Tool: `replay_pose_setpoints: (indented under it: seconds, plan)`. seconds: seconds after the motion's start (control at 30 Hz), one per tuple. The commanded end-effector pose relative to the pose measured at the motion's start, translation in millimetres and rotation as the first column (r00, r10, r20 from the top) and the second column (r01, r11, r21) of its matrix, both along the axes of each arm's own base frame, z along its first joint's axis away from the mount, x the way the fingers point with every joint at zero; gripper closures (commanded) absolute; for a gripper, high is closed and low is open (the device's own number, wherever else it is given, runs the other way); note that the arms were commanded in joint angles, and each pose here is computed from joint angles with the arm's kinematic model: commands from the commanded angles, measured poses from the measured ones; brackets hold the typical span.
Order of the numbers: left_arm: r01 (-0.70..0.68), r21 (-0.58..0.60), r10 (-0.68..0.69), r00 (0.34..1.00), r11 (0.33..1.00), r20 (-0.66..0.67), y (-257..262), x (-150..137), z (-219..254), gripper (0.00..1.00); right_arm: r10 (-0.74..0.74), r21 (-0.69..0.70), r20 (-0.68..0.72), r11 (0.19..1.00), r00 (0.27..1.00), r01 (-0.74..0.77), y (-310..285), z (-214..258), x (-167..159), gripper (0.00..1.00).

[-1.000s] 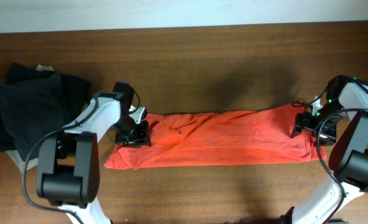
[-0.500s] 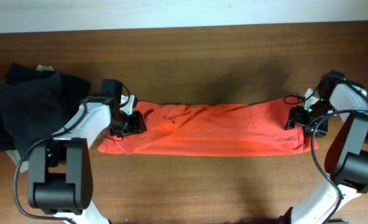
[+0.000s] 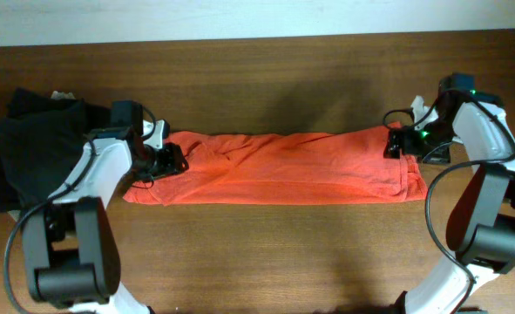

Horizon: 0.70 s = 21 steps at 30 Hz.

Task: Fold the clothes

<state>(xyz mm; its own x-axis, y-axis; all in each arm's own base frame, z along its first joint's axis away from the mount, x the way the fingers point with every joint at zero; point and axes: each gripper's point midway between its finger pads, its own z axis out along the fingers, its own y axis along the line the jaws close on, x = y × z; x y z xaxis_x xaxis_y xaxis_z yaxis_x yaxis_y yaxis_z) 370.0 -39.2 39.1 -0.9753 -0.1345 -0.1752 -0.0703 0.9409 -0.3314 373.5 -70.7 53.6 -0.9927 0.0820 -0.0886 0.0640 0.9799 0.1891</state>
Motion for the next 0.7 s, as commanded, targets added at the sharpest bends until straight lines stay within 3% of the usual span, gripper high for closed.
replay_pose_setpoints:
  seconds: [0.0, 0.17, 0.5, 0.6, 0.67]
  plan:
    - [0.014, -0.001, -0.013, 0.989, 1.000, 0.144, 0.2, 9.5, 56.6, 0.42, 0.159, -0.049, 0.075, 0.987, 0.984, -0.155, -4.9, 15.5, 8.1, 0.06]
    - [0.013, -0.003, -0.013, 0.995, 1.000, 0.101, -0.5, -4.9, 58.5, 0.38, 0.178, -0.079, 0.018, 0.981, 0.984, -0.176, -12.6, -11.1, 4.0, 0.05]
    - [0.013, -0.003, -0.013, 0.996, 1.000, 0.094, -0.4, -6.6, 58.0, 0.39, 0.176, -0.032, -0.077, 0.983, 0.981, -0.179, -7.8, -47.9, -11.7, 0.08]
    - [0.013, -0.004, -0.013, 0.996, 1.000, 0.086, -0.4, -8.3, 57.5, 0.38, 0.178, -0.006, -0.079, 0.984, 0.981, -0.179, -2.8, -51.0, -15.1, 0.17]
    - [0.013, -0.004, -0.013, 0.996, 1.000, 0.086, -0.4, -8.3, 57.5, 0.38, 0.178, 0.024, -0.073, 0.984, 0.981, -0.177, 2.7, -50.8, -16.1, 0.33]
